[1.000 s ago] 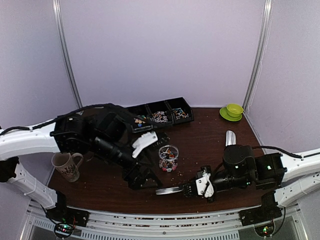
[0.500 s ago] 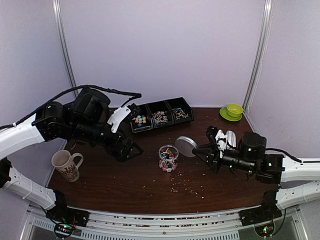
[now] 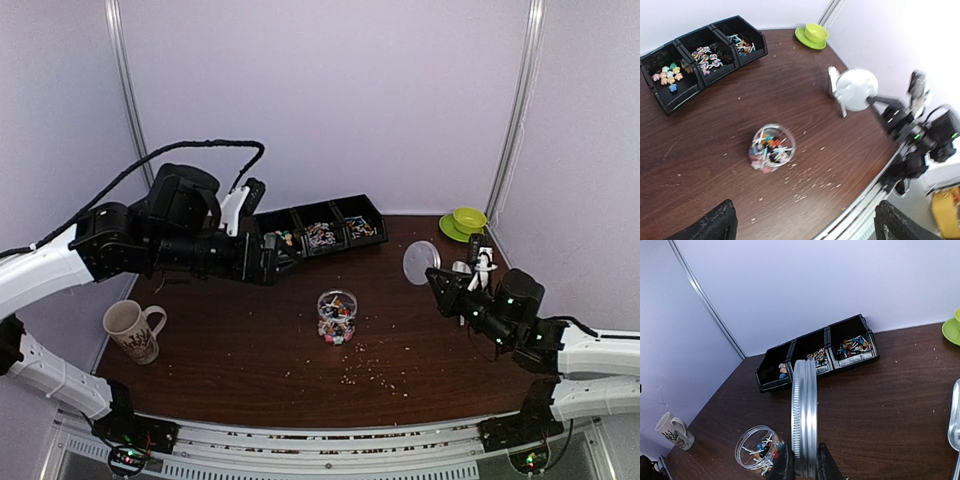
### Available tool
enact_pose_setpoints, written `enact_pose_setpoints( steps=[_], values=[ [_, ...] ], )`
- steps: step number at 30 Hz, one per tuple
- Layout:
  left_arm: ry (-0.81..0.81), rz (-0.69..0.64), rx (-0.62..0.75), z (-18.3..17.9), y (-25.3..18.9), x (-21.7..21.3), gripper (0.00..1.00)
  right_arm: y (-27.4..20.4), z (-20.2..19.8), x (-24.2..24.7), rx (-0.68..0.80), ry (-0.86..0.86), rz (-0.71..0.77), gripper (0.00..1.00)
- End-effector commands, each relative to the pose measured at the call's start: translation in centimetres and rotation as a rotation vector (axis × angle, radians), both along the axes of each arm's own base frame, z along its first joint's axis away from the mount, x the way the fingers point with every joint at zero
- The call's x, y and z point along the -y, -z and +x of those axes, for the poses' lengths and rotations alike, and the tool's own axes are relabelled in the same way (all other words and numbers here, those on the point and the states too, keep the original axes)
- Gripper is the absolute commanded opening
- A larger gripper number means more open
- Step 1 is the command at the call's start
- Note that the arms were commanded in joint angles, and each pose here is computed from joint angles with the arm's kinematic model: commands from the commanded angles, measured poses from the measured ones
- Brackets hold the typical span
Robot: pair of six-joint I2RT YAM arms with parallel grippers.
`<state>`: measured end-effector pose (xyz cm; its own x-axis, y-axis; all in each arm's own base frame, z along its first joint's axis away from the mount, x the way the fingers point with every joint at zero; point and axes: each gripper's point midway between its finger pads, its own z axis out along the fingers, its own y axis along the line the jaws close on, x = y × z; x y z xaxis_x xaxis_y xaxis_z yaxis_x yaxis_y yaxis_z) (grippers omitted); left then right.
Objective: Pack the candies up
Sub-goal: Put down the box lid at the center of the board.
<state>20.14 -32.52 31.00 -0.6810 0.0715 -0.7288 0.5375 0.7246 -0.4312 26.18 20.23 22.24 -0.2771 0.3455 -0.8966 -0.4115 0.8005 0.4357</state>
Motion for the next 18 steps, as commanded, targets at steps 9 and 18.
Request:
enact_pose_setpoints(
  steps=[9, 18],
  values=[
    [-0.048, -0.316, -0.03, 0.6, -10.0, 4.2, 0.98, 5.2, 2.8, 0.3, -0.226, 0.112, 0.272, 0.0],
    [-0.037, -0.355, 0.005, -0.4, -12.3, 4.5, 0.98, 8.9, 3.6, -0.5, -0.393, 0.134, 0.368, 0.0]
  ],
)
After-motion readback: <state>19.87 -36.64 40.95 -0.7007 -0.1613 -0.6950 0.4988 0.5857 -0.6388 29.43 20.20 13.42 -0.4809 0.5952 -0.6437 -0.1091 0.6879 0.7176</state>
